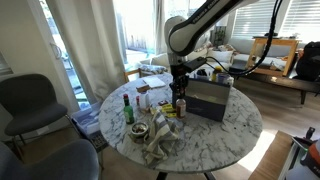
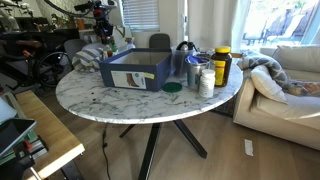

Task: Remove the sauce bottle from the box and put it on the table.

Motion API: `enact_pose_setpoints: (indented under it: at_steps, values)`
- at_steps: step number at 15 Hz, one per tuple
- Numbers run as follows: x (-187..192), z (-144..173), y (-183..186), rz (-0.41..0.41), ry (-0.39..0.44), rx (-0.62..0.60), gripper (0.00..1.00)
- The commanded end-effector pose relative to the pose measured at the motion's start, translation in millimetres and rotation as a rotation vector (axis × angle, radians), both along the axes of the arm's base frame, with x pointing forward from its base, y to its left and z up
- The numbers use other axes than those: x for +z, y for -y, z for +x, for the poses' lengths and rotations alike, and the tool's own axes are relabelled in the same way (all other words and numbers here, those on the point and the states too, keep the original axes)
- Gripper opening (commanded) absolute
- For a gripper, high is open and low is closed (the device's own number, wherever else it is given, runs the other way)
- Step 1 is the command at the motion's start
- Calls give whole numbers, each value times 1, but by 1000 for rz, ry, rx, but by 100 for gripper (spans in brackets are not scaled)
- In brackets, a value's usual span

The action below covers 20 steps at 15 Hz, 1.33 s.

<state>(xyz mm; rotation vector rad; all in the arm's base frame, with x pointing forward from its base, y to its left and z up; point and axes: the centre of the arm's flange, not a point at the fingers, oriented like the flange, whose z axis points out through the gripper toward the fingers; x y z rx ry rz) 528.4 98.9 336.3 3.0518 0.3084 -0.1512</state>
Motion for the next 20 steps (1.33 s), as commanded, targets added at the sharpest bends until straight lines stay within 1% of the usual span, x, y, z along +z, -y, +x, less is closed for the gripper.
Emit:
enact_pose_setpoints:
  at_steps: [1,5,8,12,13,14,15,16,17,20]
  values:
    - [-3,-16,7,-18,50,-53,8]
    - [-10,-21,14,11,73,-48,8]
    - [-15,-24,14,13,92,-43,8]
    - [-19,-26,18,36,93,-51,8]
    - [-19,-26,19,42,93,-55,12]
    - [-19,-26,20,47,91,-59,10]
    - [-19,-25,21,51,90,-63,54]
    - [-19,-25,22,55,90,-69,57]
    - [-18,-24,24,62,90,-77,63]
    - [-14,-24,26,74,97,-89,85]
